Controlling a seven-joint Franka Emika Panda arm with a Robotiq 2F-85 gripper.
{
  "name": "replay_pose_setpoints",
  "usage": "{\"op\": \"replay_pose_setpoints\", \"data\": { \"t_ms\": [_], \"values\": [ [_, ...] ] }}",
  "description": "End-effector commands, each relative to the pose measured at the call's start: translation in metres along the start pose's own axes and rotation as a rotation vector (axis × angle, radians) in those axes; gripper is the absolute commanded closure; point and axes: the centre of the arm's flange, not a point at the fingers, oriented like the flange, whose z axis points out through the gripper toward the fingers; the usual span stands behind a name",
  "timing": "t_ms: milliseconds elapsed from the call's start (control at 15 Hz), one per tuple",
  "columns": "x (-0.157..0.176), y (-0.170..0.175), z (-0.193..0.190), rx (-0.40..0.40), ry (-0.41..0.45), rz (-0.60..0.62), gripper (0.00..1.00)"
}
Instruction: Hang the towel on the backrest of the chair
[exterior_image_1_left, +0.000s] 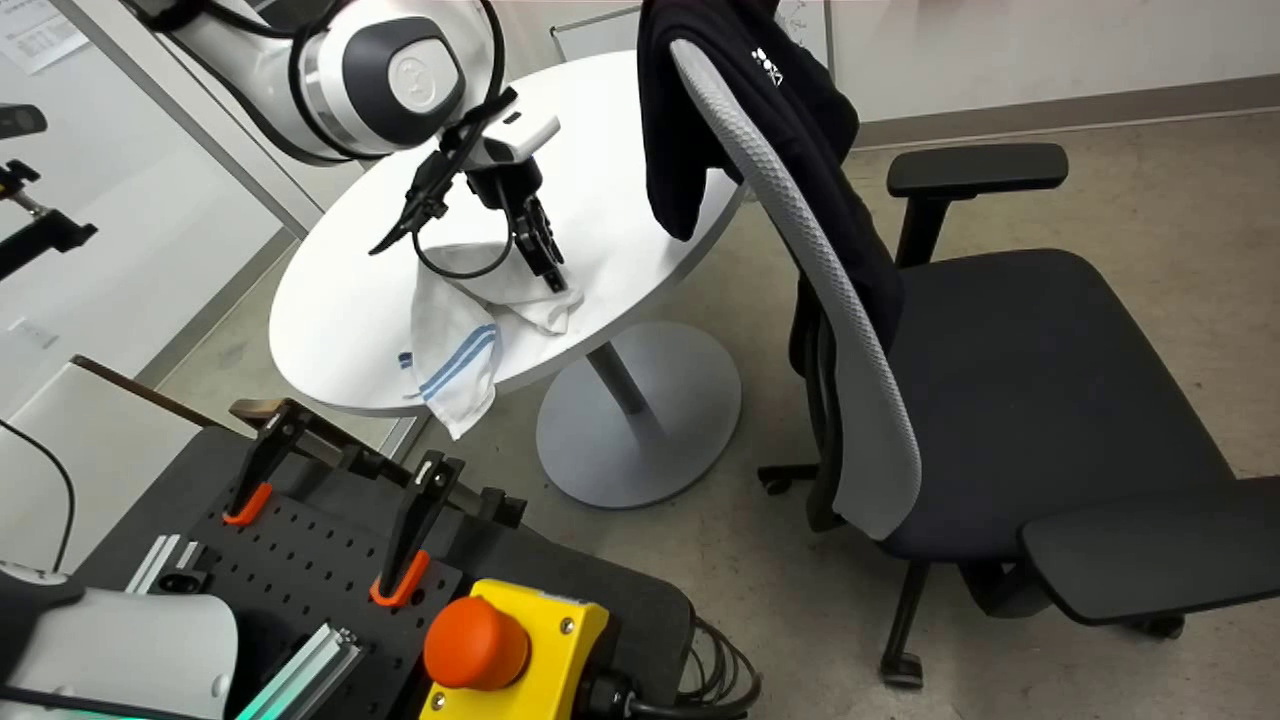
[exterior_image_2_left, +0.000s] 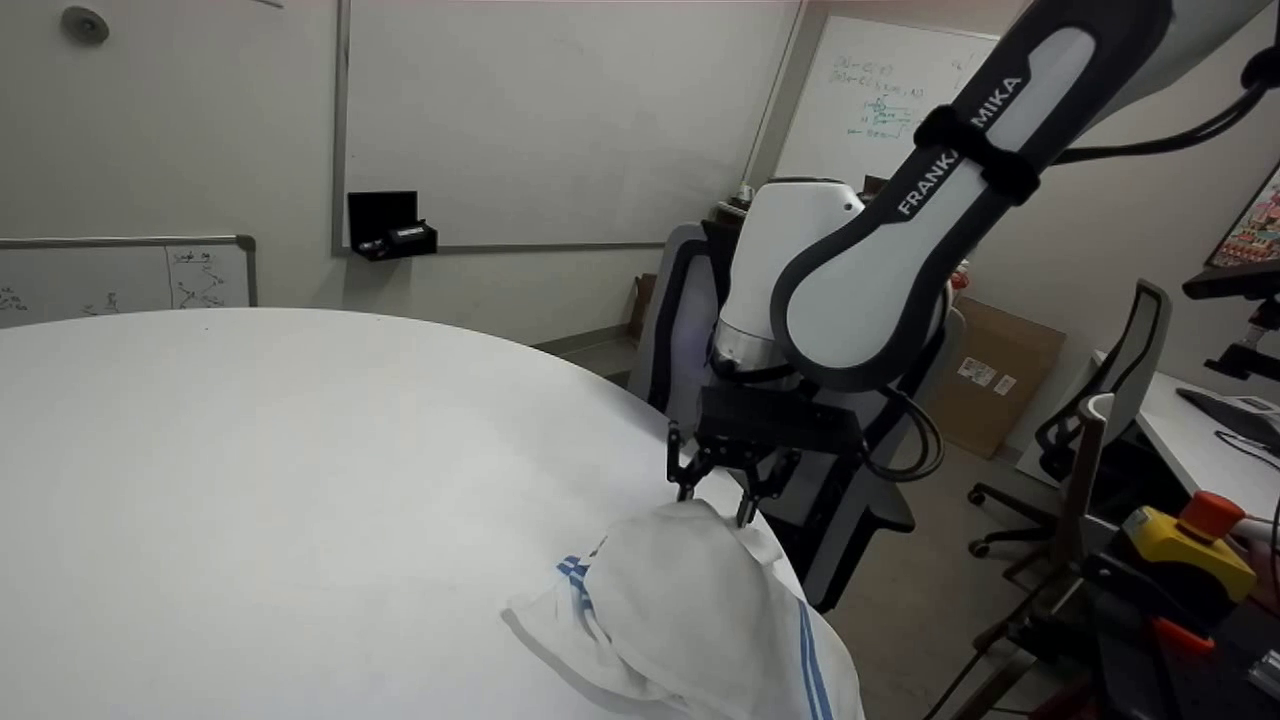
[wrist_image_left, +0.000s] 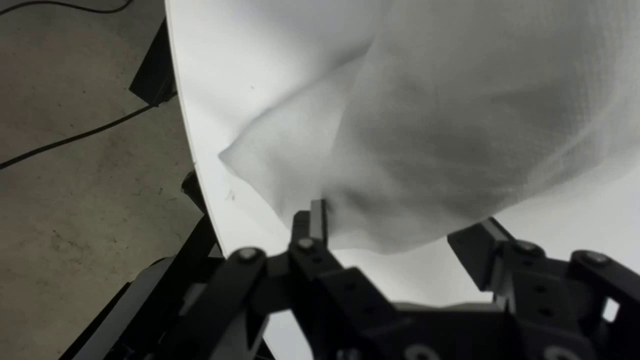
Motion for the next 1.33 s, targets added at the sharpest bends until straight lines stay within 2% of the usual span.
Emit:
{"op": "replay_pose_setpoints", "data": {
  "t_ms": [0,267,333,467,733,1000,1267],
  "values": [
    [0.005,-0.004,0.009,0.018,0.012,-0.016,0.65],
    [0.009,0.0,0.01,0.015,0.011,-0.019,0.95],
    [0.01,0.002,0.009,0.014,0.01,-0.02,1.0],
    [0.009,0.007,-0.001,0.022,0.013,-0.035,1.0],
    [-0.005,0.023,-0.045,0.062,0.051,-0.094,0.99],
    [-0.04,0.051,-0.106,0.107,0.082,-0.199,0.99],
    [-0.076,0.083,-0.159,0.16,0.148,-0.286,0.99]
  ]
}}
